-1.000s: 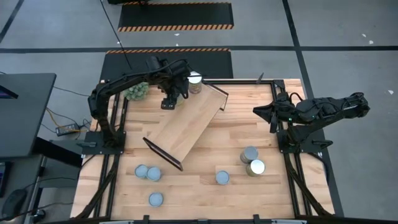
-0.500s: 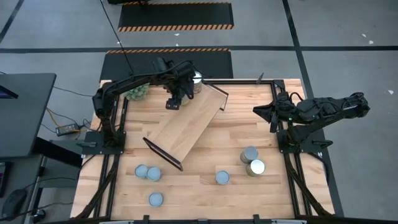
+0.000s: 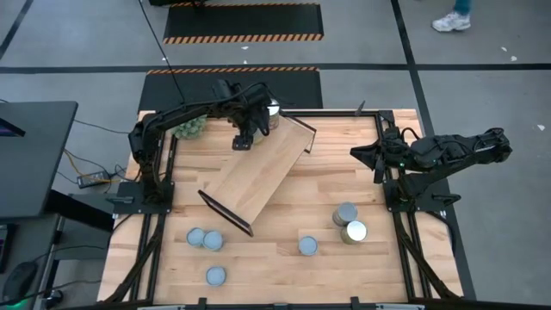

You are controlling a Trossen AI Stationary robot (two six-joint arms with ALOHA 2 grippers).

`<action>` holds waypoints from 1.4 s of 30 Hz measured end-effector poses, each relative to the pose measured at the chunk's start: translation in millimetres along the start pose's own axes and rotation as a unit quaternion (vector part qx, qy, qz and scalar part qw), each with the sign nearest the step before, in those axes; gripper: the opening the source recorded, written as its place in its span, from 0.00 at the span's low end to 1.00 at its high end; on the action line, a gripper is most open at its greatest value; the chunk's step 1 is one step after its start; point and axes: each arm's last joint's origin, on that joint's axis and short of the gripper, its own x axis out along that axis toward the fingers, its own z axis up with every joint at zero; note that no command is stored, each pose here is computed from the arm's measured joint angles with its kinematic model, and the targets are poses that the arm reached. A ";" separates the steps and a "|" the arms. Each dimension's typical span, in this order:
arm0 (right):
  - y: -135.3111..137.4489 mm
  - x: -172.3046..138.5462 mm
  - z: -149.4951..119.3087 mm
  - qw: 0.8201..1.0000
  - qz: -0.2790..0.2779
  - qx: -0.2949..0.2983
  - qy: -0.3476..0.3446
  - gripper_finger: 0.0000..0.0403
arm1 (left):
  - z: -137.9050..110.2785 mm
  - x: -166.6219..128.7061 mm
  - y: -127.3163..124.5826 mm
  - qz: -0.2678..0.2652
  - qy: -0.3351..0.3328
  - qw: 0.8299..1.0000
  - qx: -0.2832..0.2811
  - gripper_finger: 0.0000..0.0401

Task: Pick and place cans onto a shelf
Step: Put the canned carrots on the shelf

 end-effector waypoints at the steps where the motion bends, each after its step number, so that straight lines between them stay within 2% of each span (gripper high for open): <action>1: 0.1 0.0 0.2 1.000 0.001 0.001 -0.001 0.17 | 0.3 0.0 0.2 0.001 -0.001 1.000 -0.004 0.88; 3: 0.5 0.0 0.6 1.000 0.003 0.002 -0.002 0.17 | 1.1 -0.2 -0.5 0.008 0.000 1.000 -0.005 0.96; 5: 0.9 0.0 0.9 1.000 0.005 0.004 -0.003 0.17 | 2.4 -0.5 -2.7 0.008 0.000 1.000 0.002 0.98; 11: 0.9 0.0 1.0 1.000 0.006 0.004 -0.003 0.17 | 3.7 -0.7 -3.1 0.009 -0.005 1.000 0.015 0.96; 17: 0.9 -0.1 1.0 1.000 0.007 0.012 -0.003 0.17 | 3.6 -0.7 -3.2 0.008 -0.005 0.999 0.052 0.95; 26: 1.3 -0.1 1.5 1.000 0.008 0.014 -0.005 0.17 | 3.3 -1.3 -4.1 -0.005 -0.011 0.997 0.080 0.89; 33: 2.0 -0.1 2.4 1.000 0.011 0.017 -0.009 0.17 | 7.5 -1.8 -6.0 -0.022 -0.043 0.989 0.141 0.89; 42: 2.7 -0.2 3.5 1.000 0.015 0.021 -0.014 0.17 | 12.8 -2.2 -2.7 0.000 -0.066 0.989 0.131 0.89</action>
